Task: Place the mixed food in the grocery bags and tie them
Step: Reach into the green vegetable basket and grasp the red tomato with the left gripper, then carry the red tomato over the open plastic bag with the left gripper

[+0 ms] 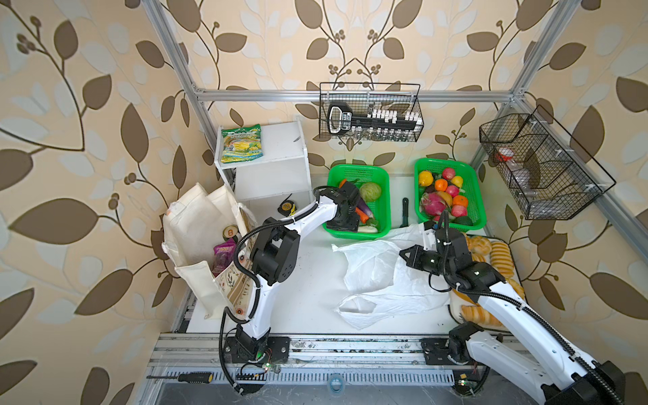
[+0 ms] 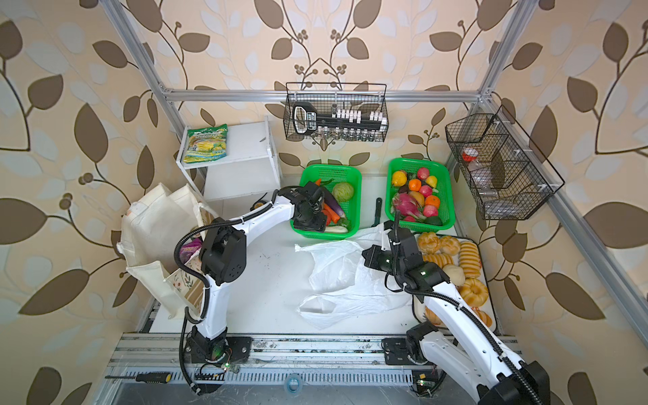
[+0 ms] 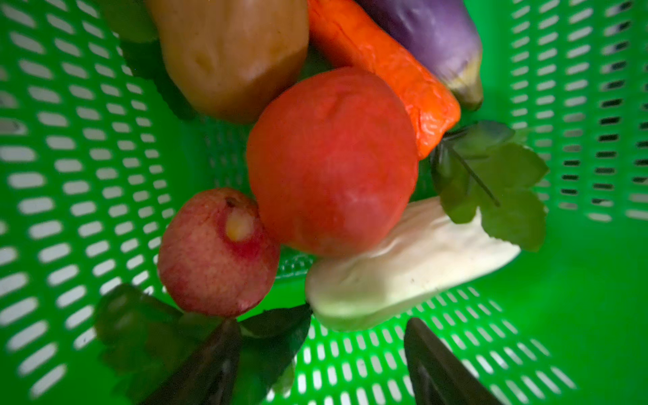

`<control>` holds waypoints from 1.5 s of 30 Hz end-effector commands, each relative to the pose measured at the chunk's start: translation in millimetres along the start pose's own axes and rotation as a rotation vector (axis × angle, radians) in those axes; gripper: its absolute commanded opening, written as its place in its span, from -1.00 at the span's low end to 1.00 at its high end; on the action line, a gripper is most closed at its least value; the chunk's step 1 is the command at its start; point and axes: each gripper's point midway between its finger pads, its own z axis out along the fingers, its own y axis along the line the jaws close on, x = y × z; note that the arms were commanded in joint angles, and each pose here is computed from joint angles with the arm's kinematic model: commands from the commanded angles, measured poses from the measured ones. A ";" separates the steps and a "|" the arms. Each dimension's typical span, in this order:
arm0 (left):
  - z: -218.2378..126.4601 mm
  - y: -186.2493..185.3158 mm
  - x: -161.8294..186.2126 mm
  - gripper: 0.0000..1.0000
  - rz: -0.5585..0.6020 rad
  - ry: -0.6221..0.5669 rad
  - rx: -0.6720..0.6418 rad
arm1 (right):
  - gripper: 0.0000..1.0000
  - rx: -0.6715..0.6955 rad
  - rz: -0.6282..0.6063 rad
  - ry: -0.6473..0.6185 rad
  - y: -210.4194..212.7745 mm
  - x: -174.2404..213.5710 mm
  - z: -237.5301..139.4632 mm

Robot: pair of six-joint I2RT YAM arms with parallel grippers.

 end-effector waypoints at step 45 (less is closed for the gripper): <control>-155.3 -22.7 -49.8 0.33 0.049 -0.344 0.189 | -1.00 -0.059 0.069 0.013 8.9 1.7 1.3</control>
